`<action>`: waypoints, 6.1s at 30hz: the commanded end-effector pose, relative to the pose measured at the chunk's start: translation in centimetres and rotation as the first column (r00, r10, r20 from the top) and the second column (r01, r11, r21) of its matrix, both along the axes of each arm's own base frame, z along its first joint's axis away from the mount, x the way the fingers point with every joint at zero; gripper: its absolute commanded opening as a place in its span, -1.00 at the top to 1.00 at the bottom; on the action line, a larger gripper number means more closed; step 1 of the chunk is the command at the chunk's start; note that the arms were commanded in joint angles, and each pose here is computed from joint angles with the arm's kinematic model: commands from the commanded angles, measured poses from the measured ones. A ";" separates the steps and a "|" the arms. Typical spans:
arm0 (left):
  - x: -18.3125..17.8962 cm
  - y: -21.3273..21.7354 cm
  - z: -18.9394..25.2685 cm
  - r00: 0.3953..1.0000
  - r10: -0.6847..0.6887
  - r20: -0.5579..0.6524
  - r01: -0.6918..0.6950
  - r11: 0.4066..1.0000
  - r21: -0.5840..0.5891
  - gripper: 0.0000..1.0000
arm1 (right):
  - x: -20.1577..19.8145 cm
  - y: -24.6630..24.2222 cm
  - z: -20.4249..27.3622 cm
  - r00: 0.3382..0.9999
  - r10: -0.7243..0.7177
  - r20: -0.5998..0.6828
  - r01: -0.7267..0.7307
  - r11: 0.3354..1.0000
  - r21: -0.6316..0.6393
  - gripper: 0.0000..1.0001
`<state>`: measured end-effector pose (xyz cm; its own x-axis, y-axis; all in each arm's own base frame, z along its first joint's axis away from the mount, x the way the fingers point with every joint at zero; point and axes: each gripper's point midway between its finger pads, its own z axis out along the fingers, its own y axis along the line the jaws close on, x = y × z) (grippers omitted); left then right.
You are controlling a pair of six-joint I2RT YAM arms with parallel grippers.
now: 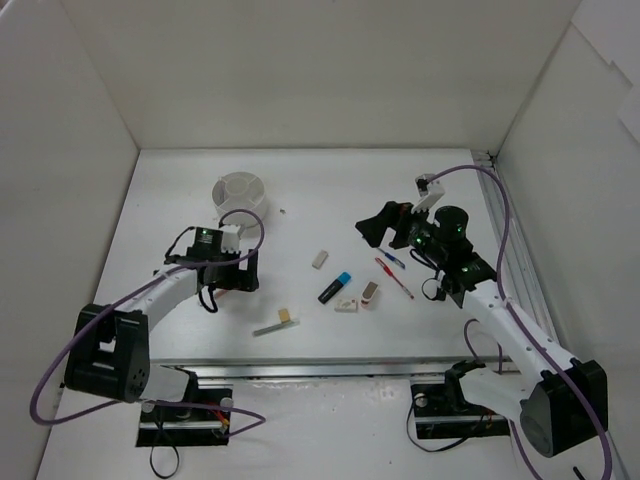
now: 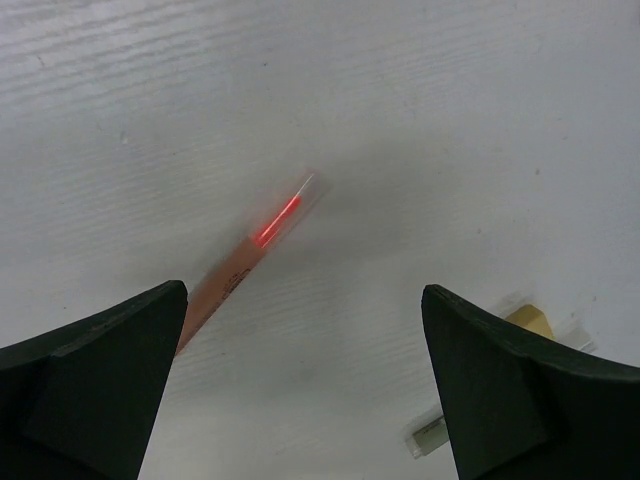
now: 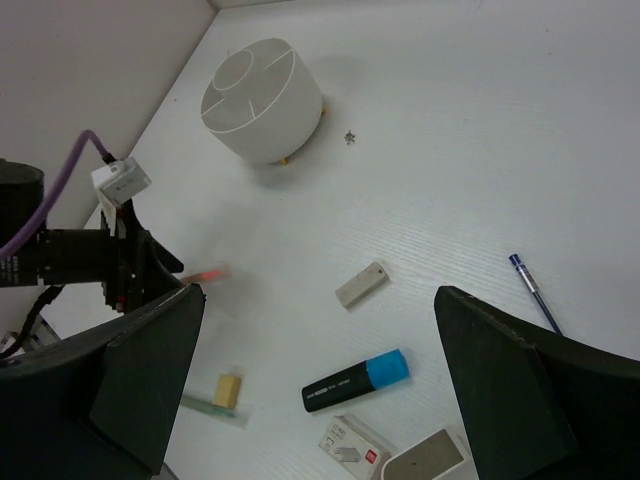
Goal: Sort the stationery into containers
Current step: Pick up the pen from the center of the board, then place the pen in the storage box, then pick up the pen from the center of the board.
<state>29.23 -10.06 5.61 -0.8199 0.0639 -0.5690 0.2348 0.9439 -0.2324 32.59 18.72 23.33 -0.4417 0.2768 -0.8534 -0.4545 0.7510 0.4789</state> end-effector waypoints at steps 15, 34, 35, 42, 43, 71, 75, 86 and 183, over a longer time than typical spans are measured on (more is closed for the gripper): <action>2.6 -0.8 -0.7 0.996 0.039 -0.074 -0.023 0.980 0.197 -0.32 | -1.3 -1.0 3.7 0.992 0.010 0.125 -0.006 1.000 -0.031 -0.96; 1.4 -1.2 -2.5 0.986 0.075 -0.147 -0.022 0.943 0.331 1.00 | -2.2 -2.3 4.5 0.986 -0.035 0.161 0.044 0.998 -0.051 -0.96; 1.6 -1.1 -2.4 0.986 0.081 -0.147 -0.027 0.941 0.336 1.00 | -2.3 -2.4 4.7 0.985 -0.038 0.169 0.047 0.998 -0.049 -0.96; 4.5 -1.2 2.8 0.995 0.093 0.031 -0.098 0.938 0.331 1.00 | -2.4 -2.6 4.8 0.983 -0.046 0.176 0.057 0.997 -0.060 -0.96; 5.1 -0.6 4.1 0.990 0.115 0.077 -0.134 0.928 0.349 1.00 | -2.4 -2.7 4.8 0.983 -0.050 0.176 0.062 0.996 -0.060 -0.96; 23.8 12.3 27.5 0.407 0.537 0.739 -0.646 0.741 -0.183 1.00 | 0.7 -7.7 5.4 0.910 -0.302 0.283 0.339 0.936 -0.093 -0.96; 25.8 11.7 26.0 0.416 0.527 0.741 -0.622 0.759 -0.191 1.00 | 0.9 -7.9 5.3 0.909 -0.303 0.285 0.343 0.934 -0.101 -0.96; 29.1 9.7 23.0 0.474 0.499 0.726 -0.548 0.812 -0.200 1.00 | 1.5 -8.6 5.0 0.903 -0.323 0.282 0.366 0.923 -0.116 -0.96; -10.4 -12.2 -2.5 0.969 -0.243 -0.050 0.248 0.936 0.251 -0.40 | -6.4 -10.8 -8.1 0.874 -0.367 -0.319 0.230 0.889 -0.396 -0.96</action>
